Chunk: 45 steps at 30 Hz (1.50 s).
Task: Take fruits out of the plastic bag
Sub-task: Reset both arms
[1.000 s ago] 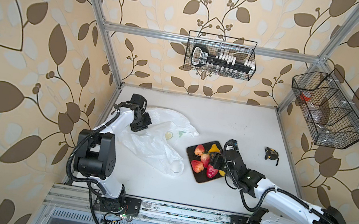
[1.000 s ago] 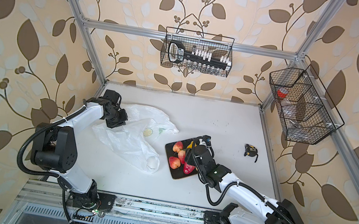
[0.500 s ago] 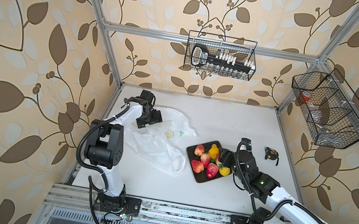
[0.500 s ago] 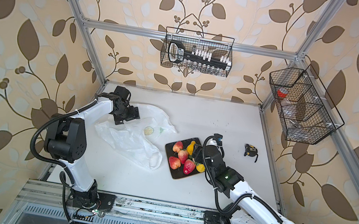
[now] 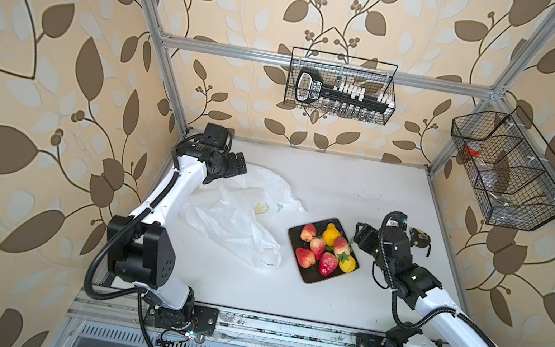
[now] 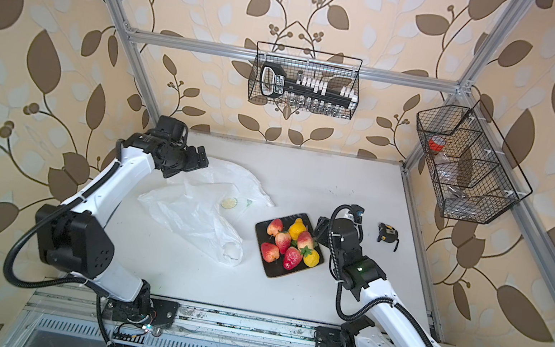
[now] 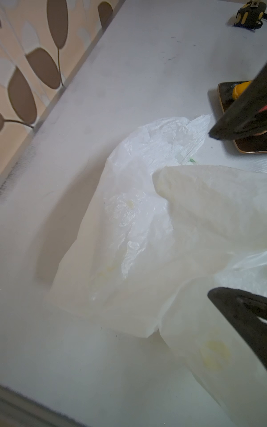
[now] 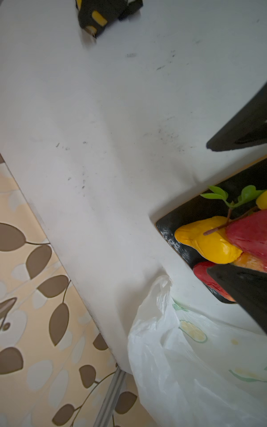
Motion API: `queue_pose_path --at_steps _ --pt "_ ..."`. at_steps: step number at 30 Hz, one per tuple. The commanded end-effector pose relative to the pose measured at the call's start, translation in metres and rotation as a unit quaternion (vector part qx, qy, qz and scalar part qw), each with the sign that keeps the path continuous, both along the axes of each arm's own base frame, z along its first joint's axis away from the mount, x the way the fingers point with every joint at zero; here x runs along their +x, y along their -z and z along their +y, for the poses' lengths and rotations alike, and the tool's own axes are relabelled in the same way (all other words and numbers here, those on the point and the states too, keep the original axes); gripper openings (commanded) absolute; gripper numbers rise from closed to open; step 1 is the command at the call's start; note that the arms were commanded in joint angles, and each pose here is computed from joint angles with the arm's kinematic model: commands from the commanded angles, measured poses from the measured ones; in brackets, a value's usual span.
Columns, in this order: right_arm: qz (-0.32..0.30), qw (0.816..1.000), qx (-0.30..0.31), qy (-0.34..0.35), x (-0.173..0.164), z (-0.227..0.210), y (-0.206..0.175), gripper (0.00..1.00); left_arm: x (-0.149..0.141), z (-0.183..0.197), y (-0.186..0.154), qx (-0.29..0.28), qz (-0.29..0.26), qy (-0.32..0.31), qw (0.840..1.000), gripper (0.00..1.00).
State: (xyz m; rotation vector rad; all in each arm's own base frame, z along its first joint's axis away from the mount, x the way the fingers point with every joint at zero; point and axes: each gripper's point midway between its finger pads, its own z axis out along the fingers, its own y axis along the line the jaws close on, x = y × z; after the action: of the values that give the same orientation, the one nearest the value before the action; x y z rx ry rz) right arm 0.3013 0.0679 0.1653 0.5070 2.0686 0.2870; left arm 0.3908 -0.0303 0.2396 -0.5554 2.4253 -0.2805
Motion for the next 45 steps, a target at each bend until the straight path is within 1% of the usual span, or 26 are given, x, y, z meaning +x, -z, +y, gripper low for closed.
queue_pose_path --at_steps 1,3,5,7,9,13,15,17,19,20,21,22,23,24,26,28,30,33,35,38,39,40,41,42,43,45 --pt "-0.024 0.999 -0.004 0.030 0.004 -0.023 -0.007 0.78 -0.036 0.020 -0.020 0.017 -0.026 -0.058 0.998 0.99" --pt "-0.030 0.998 0.002 0.052 0.006 -0.041 -0.004 0.78 -0.056 0.028 -0.016 0.014 -0.043 -0.086 0.995 0.99" --pt "-0.030 0.997 0.010 0.064 0.007 -0.053 -0.002 0.78 -0.077 0.034 -0.008 0.005 -0.043 -0.116 0.992 0.99" --pt "-0.033 0.996 0.004 0.078 0.006 -0.063 -0.002 0.78 -0.097 0.037 0.003 -0.011 -0.040 -0.147 0.988 0.99" --pt "-0.037 0.994 -0.010 0.101 0.005 -0.075 -0.002 0.78 -0.112 0.043 0.012 -0.018 -0.049 -0.174 0.983 0.99" --pt "-0.062 0.987 -0.049 0.137 0.005 -0.096 -0.005 0.79 -0.122 0.060 0.021 0.003 -0.065 -0.216 0.974 0.99" --pt "-0.089 0.979 -0.087 0.160 0.006 -0.109 -0.009 0.79 -0.115 0.069 0.023 0.035 -0.089 -0.220 0.971 0.99" --pt "-0.114 0.967 -0.131 0.188 0.004 -0.123 -0.011 0.78 -0.110 0.087 0.030 0.080 -0.111 -0.247 0.959 0.97" --pt "-0.128 0.956 -0.187 0.187 0.004 -0.131 -0.007 0.83 -0.093 0.087 0.036 0.127 -0.142 -0.200 0.961 0.97" --pt "-0.133 0.953 -0.205 0.178 0.005 -0.130 -0.003 0.87 -0.086 0.089 0.039 0.142 -0.158 -0.195 0.958 0.97" --pt "-0.138 0.953 -0.214 0.161 0.009 -0.128 0.001 0.89 -0.081 0.090 0.045 0.150 -0.168 -0.193 0.955 0.99" --pt "-0.138 0.955 -0.217 0.145 0.014 -0.125 0.007 0.89 -0.075 0.088 0.050 0.156 -0.177 -0.182 0.955 0.99" --pt "-0.132 0.959 -0.212 0.138 0.020 -0.125 0.015 0.90 -0.066 0.083 0.052 0.164 -0.184 -0.156 0.956 0.99" --pt "-0.123 0.964 -0.204 0.120 0.027 -0.122 0.023 0.91 -0.059 0.081 0.057 0.173 -0.183 -0.143 0.957 0.99" --pt "-0.121 0.971 -0.193 0.079 0.038 -0.110 0.036 0.91 -0.047 0.079 0.069 0.195 -0.167 -0.119 0.959 0.99" --pt "-0.126 0.972 -0.192 0.047 0.047 -0.100 0.037 0.91 -0.038 0.078 0.082 0.211 -0.156 -0.100 0.960 0.99" --pt "-0.165 0.965 -0.199 0.033 0.048 -0.094 0.027 0.92 -0.029 0.073 0.091 0.220 -0.170 -0.075 0.958 0.99" --pt "-0.175 0.959 -0.224 0.010 0.054 -0.089 0.024 0.92 -0.019 0.065 0.103 0.228 -0.201 -0.044 0.952 0.99" --pt "-0.190 0.954 -0.230 0.015 0.053 -0.091 0.024 0.92 -0.014 0.057 0.113 0.234 -0.207 -0.012 0.950 0.99" --pt "-0.201 0.953 -0.226 0.035 0.053 -0.098 0.036 0.93 -0.012 0.051 0.135 0.234 -0.198 0.013 0.952 0.99" --pt "-0.204 0.952 -0.226 0.043 0.054 -0.102 0.036 0.94 -0.012 0.050 0.138 0.233 -0.207 0.014 0.950 0.99" --pt "-0.182 0.958 -0.218 0.038 0.055 -0.102 0.042 0.94 -0.014 0.046 0.140 0.226 -0.217 0.022 0.949 0.99" --pt "-0.178 0.960 -0.211 0.042 0.054 -0.106 0.043 0.93 -0.013 0.045 0.142 0.224 -0.224 0.025 0.948 0.99" --pt "-0.194 0.957 -0.209 0.052 0.052 -0.109 0.039 0.94 -0.012 0.043 0.146 0.223 -0.226 0.029 0.948 0.99" --pt "-0.191 0.957 -0.207 0.064 0.052 -0.114 0.040 0.95 -0.012 0.042 0.157 0.223 -0.219 0.033 0.949 0.99" --pt "-0.166 0.963 -0.203 0.069 0.056 -0.117 0.046 0.97 -0.009 0.044 0.161 0.226 -0.218 0.030 0.949 0.99"
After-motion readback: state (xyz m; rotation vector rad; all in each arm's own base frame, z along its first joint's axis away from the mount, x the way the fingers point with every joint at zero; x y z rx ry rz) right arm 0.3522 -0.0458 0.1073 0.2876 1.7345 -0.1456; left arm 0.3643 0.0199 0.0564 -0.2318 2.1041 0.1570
